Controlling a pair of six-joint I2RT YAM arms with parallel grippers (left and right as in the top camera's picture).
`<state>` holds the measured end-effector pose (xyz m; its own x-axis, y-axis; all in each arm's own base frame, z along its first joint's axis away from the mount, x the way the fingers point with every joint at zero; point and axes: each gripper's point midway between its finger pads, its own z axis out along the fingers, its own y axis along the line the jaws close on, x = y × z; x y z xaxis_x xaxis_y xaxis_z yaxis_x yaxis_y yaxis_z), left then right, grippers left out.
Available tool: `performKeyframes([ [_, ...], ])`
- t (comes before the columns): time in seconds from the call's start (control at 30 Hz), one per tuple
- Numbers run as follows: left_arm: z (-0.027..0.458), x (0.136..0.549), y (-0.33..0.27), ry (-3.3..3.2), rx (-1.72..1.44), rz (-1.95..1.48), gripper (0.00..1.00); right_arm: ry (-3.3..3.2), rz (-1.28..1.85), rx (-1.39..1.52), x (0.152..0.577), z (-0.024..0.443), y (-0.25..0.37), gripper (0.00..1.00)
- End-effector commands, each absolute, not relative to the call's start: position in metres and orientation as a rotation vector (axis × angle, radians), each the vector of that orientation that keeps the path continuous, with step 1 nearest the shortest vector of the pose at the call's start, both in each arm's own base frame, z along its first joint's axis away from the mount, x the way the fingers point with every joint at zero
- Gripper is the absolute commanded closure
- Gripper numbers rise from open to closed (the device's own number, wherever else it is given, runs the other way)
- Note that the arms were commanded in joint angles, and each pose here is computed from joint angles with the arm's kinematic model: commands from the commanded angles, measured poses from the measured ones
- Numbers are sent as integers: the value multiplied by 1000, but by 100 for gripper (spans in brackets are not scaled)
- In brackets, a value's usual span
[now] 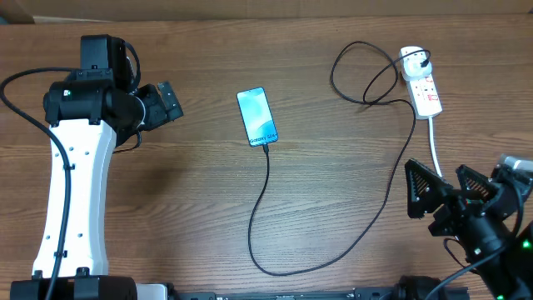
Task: Plug charger to phone and switch on socket
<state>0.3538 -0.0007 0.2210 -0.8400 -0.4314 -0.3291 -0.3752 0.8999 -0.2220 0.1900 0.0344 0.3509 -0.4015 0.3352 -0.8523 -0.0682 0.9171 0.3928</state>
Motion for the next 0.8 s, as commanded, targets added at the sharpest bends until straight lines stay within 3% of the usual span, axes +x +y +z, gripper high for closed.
performKeyframes([
  [0.0,220,355,2,2695,-576,-194,0,1897,418,100,194,343,38,0],
  [0.2,220,355,2,2695,-576,-194,0,1774,342,-187,200,323,55,0],
  [0.77,220,355,2,2695,-576,-194,0,1381,299,-299,212,286,63,0],
])
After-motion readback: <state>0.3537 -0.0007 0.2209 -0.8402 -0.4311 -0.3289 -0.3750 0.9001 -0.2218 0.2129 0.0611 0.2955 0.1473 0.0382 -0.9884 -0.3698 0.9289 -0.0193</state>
